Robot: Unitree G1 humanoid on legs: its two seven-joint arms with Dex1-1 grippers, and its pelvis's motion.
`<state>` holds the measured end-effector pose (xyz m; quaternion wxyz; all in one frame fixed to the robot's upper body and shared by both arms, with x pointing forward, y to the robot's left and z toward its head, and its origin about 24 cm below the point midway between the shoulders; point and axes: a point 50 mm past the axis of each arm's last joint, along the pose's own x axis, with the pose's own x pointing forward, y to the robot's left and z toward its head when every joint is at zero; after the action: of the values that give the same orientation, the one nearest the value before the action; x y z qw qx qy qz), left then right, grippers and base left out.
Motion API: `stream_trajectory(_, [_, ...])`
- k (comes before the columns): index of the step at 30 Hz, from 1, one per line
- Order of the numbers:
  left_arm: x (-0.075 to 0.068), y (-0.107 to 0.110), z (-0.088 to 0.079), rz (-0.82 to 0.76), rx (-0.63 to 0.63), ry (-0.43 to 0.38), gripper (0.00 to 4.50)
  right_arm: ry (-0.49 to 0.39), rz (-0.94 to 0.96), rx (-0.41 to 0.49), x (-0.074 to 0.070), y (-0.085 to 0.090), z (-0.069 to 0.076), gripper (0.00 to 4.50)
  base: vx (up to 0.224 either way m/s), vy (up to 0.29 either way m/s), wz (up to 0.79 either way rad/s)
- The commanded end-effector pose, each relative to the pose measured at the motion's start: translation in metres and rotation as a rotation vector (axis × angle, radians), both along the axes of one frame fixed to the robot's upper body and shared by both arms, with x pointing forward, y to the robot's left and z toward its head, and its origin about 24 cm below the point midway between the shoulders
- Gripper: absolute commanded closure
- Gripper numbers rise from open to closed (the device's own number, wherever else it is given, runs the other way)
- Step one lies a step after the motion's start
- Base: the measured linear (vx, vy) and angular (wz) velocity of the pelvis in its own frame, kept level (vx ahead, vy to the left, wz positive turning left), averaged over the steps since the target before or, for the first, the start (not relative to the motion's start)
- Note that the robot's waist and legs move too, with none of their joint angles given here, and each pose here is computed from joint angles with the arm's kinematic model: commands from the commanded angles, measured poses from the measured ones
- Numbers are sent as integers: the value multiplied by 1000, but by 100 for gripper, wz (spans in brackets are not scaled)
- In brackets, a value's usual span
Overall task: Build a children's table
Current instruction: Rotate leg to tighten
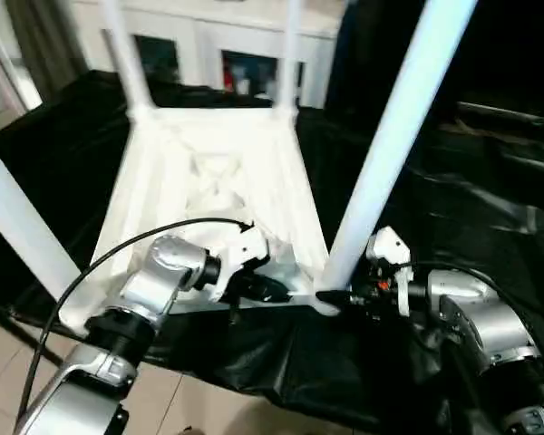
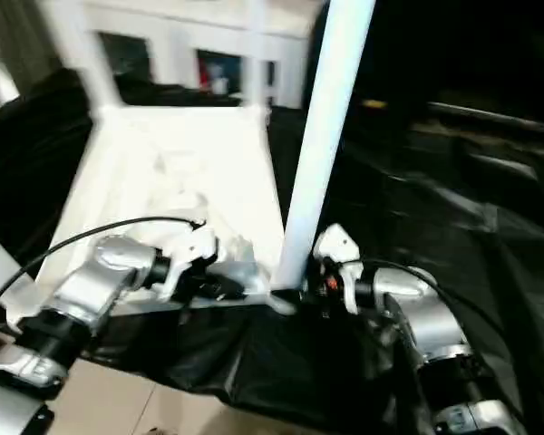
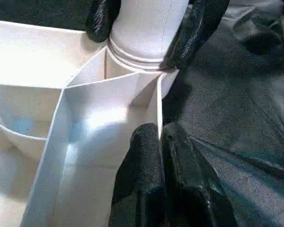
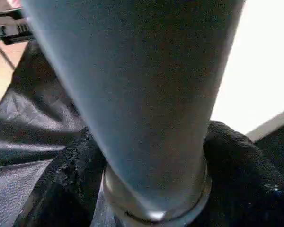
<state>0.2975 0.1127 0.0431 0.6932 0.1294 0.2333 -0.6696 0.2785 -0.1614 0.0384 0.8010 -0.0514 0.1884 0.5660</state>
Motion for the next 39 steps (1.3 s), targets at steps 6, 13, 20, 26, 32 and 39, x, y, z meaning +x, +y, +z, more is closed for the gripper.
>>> stream_trajectory(6, [-13,4,-14,-45,49,93,450,40,46,22,-1,2,-1,183,0,0,0])
stream_trajectory(13, [-14,4,-15,-45,49,99,450,72,76,33,-7,3,-3,192,0,0,0])
stream_trajectory(20, [-4,-7,-16,68,26,41,450,71,-51,26,-6,6,-13,193,0,0,0])
stream_trajectory(26, [8,-44,-19,223,13,-39,450,71,-457,11,8,24,-36,194,-45,7,-2])
stream_trajectory(32, [-1,-85,-21,222,-21,-41,450,71,-579,66,5,61,-37,194,0,0,0])
stream_trajectory(39, [-4,-79,-25,169,2,-66,450,29,-527,131,7,62,-27,124,0,0,0])
